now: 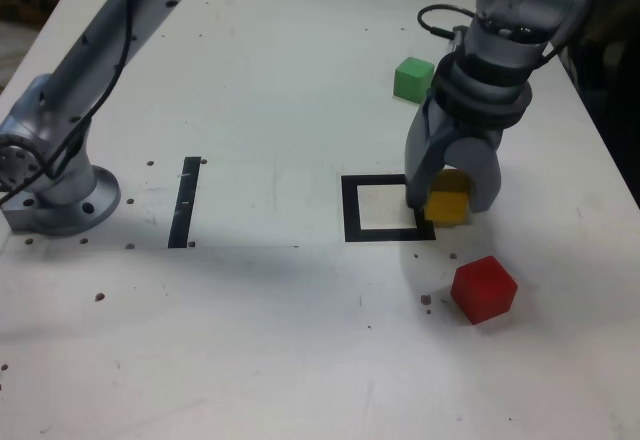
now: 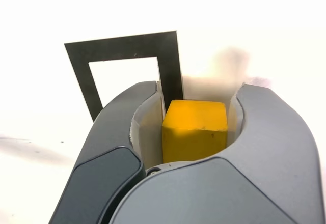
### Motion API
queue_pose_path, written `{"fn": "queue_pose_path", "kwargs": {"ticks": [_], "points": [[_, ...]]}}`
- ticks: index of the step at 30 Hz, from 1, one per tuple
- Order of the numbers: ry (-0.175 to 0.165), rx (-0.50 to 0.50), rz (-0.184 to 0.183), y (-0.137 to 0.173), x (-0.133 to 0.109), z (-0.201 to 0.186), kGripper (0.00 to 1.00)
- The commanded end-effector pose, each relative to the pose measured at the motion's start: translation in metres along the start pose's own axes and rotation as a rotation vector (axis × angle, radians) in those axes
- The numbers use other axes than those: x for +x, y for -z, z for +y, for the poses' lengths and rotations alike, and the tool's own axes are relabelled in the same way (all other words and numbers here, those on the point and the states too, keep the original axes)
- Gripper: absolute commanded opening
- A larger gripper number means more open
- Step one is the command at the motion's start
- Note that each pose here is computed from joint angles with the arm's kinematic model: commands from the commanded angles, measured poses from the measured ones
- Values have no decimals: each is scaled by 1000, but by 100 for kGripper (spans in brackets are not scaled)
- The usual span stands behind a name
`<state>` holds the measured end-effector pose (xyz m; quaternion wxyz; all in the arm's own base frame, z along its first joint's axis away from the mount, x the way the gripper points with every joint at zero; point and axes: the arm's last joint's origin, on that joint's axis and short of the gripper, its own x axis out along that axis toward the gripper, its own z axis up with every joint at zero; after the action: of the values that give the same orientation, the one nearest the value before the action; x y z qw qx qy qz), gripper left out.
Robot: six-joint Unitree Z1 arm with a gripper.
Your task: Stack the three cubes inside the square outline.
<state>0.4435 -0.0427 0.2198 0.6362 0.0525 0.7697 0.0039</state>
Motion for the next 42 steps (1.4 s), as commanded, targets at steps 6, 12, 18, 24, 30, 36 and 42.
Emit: {"fn": "queue_pose_path", "kwargs": {"ticks": [6, 12, 18, 24, 30, 36, 42], "points": [[19, 11, 19, -3, 6, -2, 91], [9, 8, 14, -2, 2, -1, 98], [-6, 5, 4, 17, -27, -1, 99], [-7, 11, -53, 38, -67, -23, 99], [12, -54, -94, 57, -86, -53, 97], [59, -181, -84, 71, -91, -78, 95], [64, -241, -90, 78, -89, -94, 95]]}}
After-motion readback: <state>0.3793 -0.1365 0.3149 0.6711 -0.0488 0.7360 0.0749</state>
